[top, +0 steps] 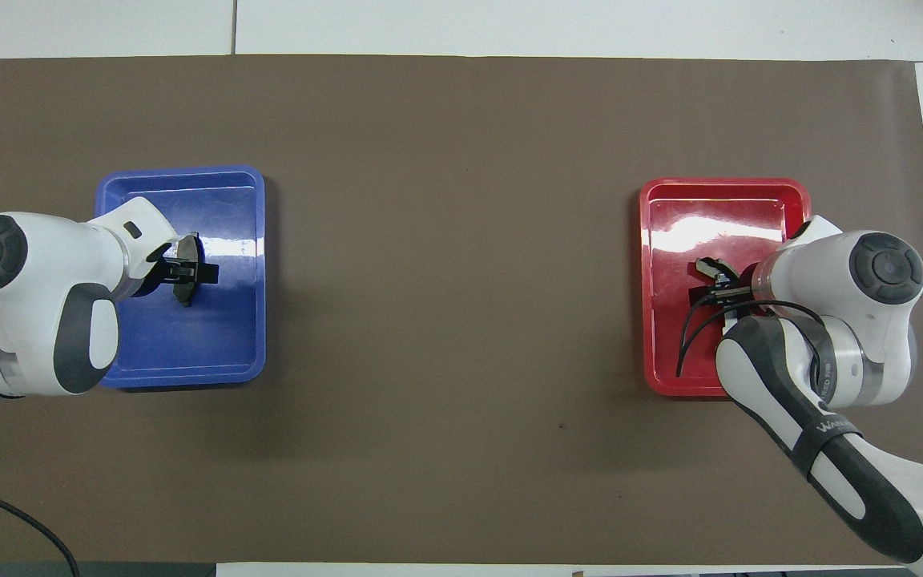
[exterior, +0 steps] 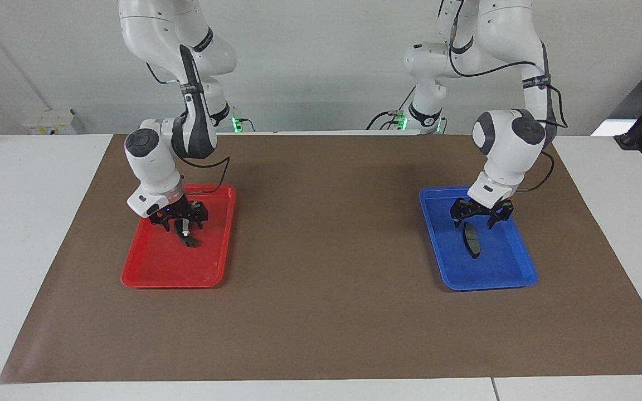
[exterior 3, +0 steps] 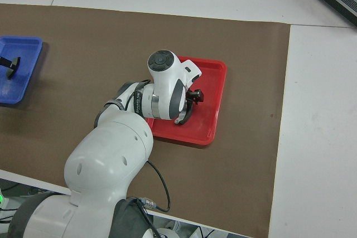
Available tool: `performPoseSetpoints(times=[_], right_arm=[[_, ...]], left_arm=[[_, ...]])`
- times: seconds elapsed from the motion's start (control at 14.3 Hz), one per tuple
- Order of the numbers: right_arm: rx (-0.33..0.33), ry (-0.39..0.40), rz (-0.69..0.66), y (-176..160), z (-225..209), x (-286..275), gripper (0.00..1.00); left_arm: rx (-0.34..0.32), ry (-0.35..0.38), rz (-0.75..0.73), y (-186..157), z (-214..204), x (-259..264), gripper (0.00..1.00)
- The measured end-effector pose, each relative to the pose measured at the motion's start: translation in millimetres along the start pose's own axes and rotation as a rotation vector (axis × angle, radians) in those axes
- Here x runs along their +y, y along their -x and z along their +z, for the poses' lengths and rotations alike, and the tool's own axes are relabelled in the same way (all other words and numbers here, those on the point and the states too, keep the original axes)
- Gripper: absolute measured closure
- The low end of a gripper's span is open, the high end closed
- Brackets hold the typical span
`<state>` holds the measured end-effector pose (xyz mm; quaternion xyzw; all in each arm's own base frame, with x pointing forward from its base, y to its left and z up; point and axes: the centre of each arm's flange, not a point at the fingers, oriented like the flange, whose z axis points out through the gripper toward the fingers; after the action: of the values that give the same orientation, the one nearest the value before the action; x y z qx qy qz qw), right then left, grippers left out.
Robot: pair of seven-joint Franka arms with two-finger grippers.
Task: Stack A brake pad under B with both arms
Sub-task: 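Grasp the pad with the left gripper while the right gripper grasps the curved pad, then carry the pad with the left gripper while the right gripper carries its pad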
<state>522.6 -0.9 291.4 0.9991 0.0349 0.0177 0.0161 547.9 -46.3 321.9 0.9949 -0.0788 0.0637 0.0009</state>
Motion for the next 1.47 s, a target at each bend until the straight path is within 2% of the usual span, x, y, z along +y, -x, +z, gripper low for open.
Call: performPoseSetpoints(times=[0.21, 0.42, 0.49, 0.56, 0.63, 0.7, 0.77, 0.84, 1.12, 1.26, 1.47], right_arm=[[-0.009, 0.0, -0.026, 0.4, 0.1, 0.3, 0.04], [-0.041, -0.003, -0.063, 2.7, 0.7, 4.4, 0.1], [-0.049, -0.004, -0.068, 3.5, 0.9, 5.3, 0.16], [-0.057, -0.004, -0.078, 4.3, 1.1, 5.6, 0.16], [-0.063, -0.005, -0.089, 4.7, 0.8, 5.7, 0.21], [-0.064, -0.006, -0.095, 4.4, -0.1, 6.0, 0.34], [-0.063, -0.005, -0.096, 3.4, -1.7, 6.4, 0.46], [-0.062, -0.005, -0.095, 2.0, -3.7, 6.8, 0.56], [-0.077, -0.004, -0.082, -15.2, -28.7, 9.4, 0.57], [-0.073, -0.001, -0.057, -27.0, -47.2, 10.4, 0.57], [-0.074, 0.002, -0.022, -47.2, -82.4, 4.3, 0.57]], left_arm=[[0.021, -0.009, -0.01, 0.3, 38.5, -5.6, 0.03], [0.048, -0.014, -0.025, -3.0, 35.4, -13.5, 0.06], [0.054, -0.015, -0.027, -4.6, 33.8, -15.2, 0.14], [0.06, -0.016, -0.029, -6.3, 31.6, -16.2, 0.25], [0.066, -0.016, -0.029, -8.0, 29.2, -16.7, 0.37], [0.071, -0.017, -0.03, -9.4, 27.2, -17.0, 0.51], [0.077, -0.017, -0.029, -11.0, 24.7, -17.0, 0.59], [0.077, -0.017, -0.029, -11.1, 24.6, -16.6, 0.59], [0.043, -0.007, -0.01, -13.0, 8.5, -3.5, 0.61], [0.007, 0.005, -0.003, -21.5, -27.6, 18.6, 0.61], [0.036, 0.026, -0.078, -40.3, -76.2, 79.1, 0.61]])
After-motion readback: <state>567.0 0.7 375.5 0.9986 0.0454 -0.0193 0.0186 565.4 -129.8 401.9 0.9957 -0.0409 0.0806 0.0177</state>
